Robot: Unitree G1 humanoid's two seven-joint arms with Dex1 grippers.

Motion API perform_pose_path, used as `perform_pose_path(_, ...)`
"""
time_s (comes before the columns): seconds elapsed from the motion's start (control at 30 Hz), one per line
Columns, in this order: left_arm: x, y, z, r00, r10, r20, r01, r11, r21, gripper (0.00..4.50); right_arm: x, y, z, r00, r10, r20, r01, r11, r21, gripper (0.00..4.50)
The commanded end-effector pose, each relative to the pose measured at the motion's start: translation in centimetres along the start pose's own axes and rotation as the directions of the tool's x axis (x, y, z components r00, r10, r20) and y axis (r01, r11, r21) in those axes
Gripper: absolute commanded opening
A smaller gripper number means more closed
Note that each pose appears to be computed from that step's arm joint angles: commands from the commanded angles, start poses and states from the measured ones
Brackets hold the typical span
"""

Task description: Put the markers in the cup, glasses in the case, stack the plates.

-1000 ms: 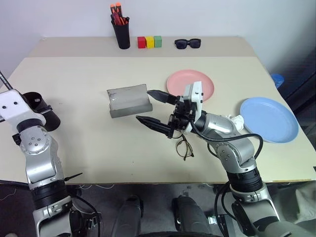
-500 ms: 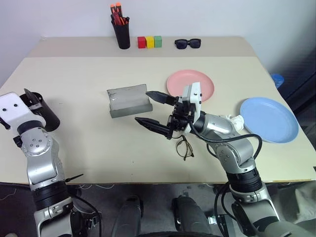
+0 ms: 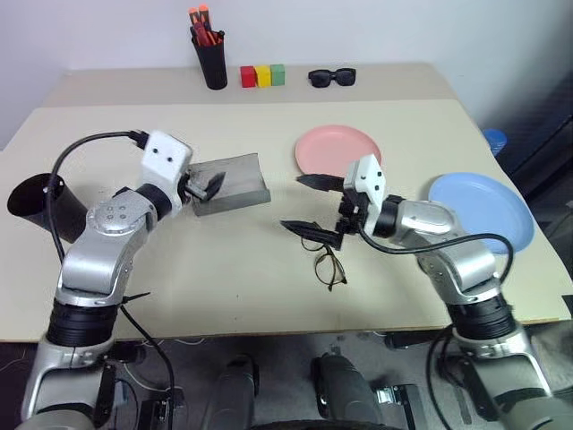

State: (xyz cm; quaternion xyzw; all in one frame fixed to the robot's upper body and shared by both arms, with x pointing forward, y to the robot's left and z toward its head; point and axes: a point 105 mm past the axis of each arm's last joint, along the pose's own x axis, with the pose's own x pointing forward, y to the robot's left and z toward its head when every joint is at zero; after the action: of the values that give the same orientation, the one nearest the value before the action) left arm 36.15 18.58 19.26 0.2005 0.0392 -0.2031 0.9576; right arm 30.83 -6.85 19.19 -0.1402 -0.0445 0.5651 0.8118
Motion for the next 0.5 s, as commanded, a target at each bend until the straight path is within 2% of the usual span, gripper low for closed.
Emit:
perform_pose_path(0.03, 0.2, 0.2, 0.0, 0.99, -0.119, -0.073, 0.121, 0.992, 0.024, 4.45, -2.0, -0.3, 0.5, 0.998, 0.026, -0.063, -0.029, 0.998, -0.053, 4.5)
perform_pose_path(0.13, 1.1, 0.9, -0.2, 0.979, -0.167, -0.115, 0.166, 0.986, -0.018, 4.45, -3.7, -0.5, 0.6, 0.995, 0.02, -0.102, -0.028, 0.997, -0.073, 4.5)
perform_pose_path(0.33, 1.8, -1.2, -2.3, 0.9, -0.358, -0.25, 0.343, 0.934, -0.102, 4.45, -4.5, -0.7, 0.5, 0.993, -0.021, -0.118, 0.011, 0.996, -0.091, 4.5)
perform_pose_path(0.43, 2.3, -1.5, -3.4, 0.877, -0.376, -0.299, 0.361, 0.927, -0.105, 3.62, -4.5, -0.4, 0.6, 0.994, -0.027, -0.109, 0.017, 0.996, -0.089, 4.5)
perform_pose_path(0.5, 2.5, -1.2, -3.8, 0.877, -0.362, -0.317, 0.356, 0.931, -0.078, 2.67, -4.5, -0.2, 0.5, 0.994, -0.029, -0.109, 0.02, 0.996, -0.089, 4.5)
